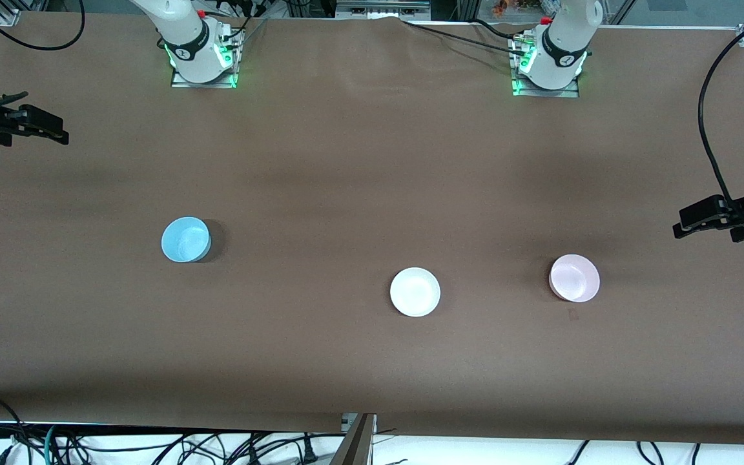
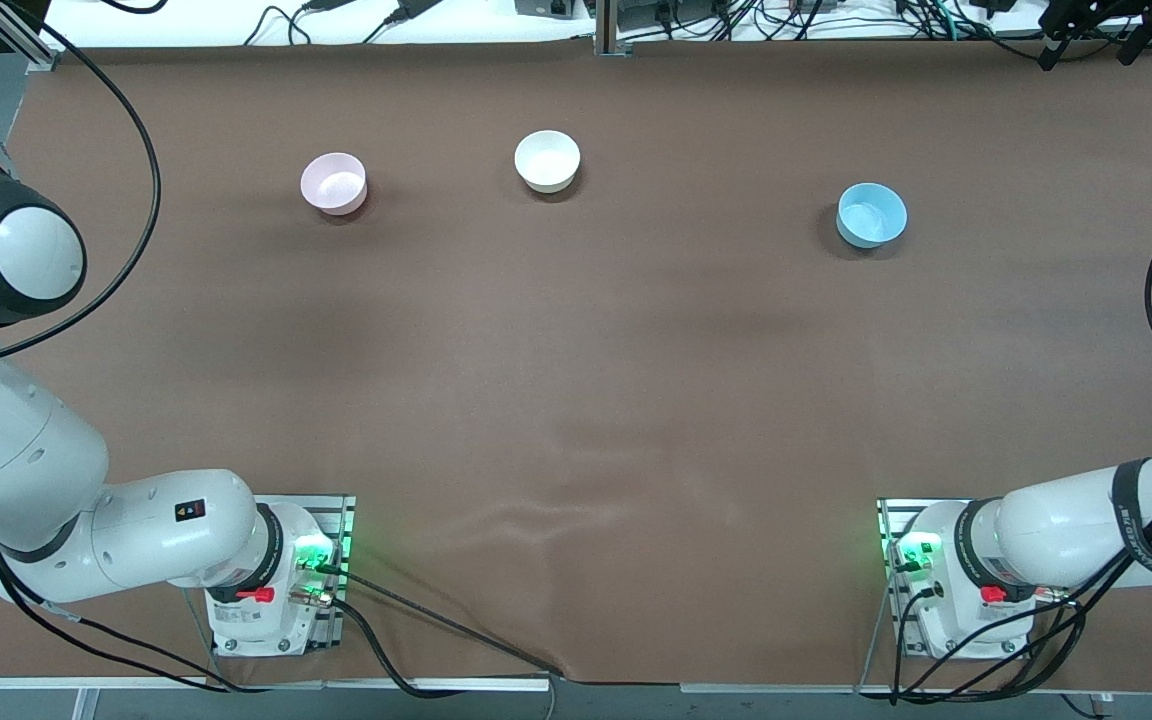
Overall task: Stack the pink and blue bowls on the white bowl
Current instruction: 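Move the left gripper toward the pink bowl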
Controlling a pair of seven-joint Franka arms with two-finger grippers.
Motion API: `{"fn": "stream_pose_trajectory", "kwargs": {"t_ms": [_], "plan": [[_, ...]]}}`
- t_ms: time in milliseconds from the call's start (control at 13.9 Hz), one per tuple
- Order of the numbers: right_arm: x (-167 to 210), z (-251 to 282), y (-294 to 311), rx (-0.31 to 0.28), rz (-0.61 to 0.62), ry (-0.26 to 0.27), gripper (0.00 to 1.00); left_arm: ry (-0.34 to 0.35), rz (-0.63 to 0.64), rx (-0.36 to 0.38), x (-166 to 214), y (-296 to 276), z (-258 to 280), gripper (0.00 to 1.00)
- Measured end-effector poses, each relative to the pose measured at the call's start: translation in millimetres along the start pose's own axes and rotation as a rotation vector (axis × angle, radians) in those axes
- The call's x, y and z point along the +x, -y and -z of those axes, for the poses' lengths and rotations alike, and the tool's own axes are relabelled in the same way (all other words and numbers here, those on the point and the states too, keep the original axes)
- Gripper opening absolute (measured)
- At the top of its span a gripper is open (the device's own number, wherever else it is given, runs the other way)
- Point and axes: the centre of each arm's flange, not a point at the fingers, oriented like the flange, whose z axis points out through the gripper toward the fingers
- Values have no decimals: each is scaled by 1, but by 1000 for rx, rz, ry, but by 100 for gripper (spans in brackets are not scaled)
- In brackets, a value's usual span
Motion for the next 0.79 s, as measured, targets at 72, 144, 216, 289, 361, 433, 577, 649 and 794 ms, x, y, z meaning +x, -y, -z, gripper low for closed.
{"fn": "stream_pose_trajectory", "kwargs": {"t_ms": [72, 144, 216, 289, 361, 433, 577, 649, 794], "plan": [[0, 0, 0, 0, 0, 0, 100, 0, 0, 0, 0, 0, 0, 100], [0, 0, 0, 0, 0, 0, 100, 0, 0, 0, 0, 0, 0, 100], [0, 0, 0, 0, 0, 0, 100, 1, 7, -1, 0, 0, 0, 100], [0, 0, 0, 0, 0, 0, 100, 1, 24, -1, 0, 0, -1, 100], [0, 0, 0, 0, 0, 0, 100, 1, 43, -1, 0, 0, -1, 100], [1, 0, 0, 0, 0, -1, 100, 2, 50, -1, 0, 0, -1, 100], [2, 0, 0, -1, 0, -3, 100, 6, 51, -1, 1, 0, -4, 100], [2, 0, 0, -1, 0, -4, 100, 17, 49, -1, 1, 1, -9, 100], [3, 2, 1, -2, 1, -11, 100, 81, 45, 0, 3, 4, -43, 100]]}}
